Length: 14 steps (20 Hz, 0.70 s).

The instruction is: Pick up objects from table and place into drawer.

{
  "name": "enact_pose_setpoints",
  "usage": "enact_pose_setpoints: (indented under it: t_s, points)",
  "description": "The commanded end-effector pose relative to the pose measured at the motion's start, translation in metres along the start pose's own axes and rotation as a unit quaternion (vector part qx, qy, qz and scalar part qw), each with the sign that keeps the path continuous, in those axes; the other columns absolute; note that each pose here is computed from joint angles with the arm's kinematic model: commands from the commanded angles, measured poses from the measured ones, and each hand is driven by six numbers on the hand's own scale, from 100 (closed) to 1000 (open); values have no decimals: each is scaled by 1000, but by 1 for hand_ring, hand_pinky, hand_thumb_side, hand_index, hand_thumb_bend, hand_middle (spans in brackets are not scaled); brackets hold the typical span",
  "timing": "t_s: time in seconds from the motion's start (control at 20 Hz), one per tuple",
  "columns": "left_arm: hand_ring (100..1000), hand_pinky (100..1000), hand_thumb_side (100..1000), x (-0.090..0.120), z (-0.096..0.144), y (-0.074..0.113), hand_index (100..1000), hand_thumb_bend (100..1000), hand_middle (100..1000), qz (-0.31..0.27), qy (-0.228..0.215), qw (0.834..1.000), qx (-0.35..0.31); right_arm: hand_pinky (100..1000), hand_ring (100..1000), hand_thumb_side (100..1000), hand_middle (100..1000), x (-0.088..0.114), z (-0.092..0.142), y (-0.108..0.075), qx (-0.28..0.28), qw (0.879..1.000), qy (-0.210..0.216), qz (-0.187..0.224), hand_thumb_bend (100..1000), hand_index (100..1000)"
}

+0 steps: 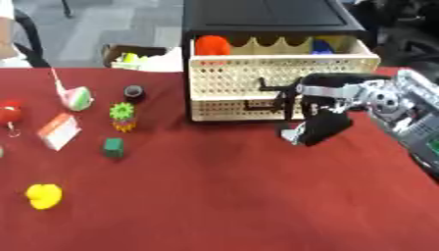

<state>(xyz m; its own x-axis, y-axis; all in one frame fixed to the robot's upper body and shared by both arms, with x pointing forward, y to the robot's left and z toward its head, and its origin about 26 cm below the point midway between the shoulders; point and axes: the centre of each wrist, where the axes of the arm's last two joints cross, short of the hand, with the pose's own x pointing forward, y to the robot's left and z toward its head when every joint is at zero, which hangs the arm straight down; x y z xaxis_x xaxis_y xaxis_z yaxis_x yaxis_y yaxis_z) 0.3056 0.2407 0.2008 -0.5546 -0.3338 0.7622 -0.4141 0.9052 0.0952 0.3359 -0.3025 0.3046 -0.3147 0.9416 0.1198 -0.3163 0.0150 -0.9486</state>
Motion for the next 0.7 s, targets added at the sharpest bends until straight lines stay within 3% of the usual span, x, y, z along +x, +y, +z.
enact_pose_setpoints:
  t_s: [0.05,0.25,0.7]
  points:
    - [552,386,860,6,-2,2,771,100,584,4,-11,1000,2,248,453,436,658,-8,0,-11,-14,1000,15,1,100,849]
    - [552,386,861,6,-2,2,771,100,584,5,-11,1000,1,245,450,435,657,-12,-6,-13,-16,1000,18,-6,100,848]
    - [553,388,863,6,-2,2,770,100,585,7,-12,1000,0,240,447,432,655,-23,4,-7,-27,999,32,-13,100,846]
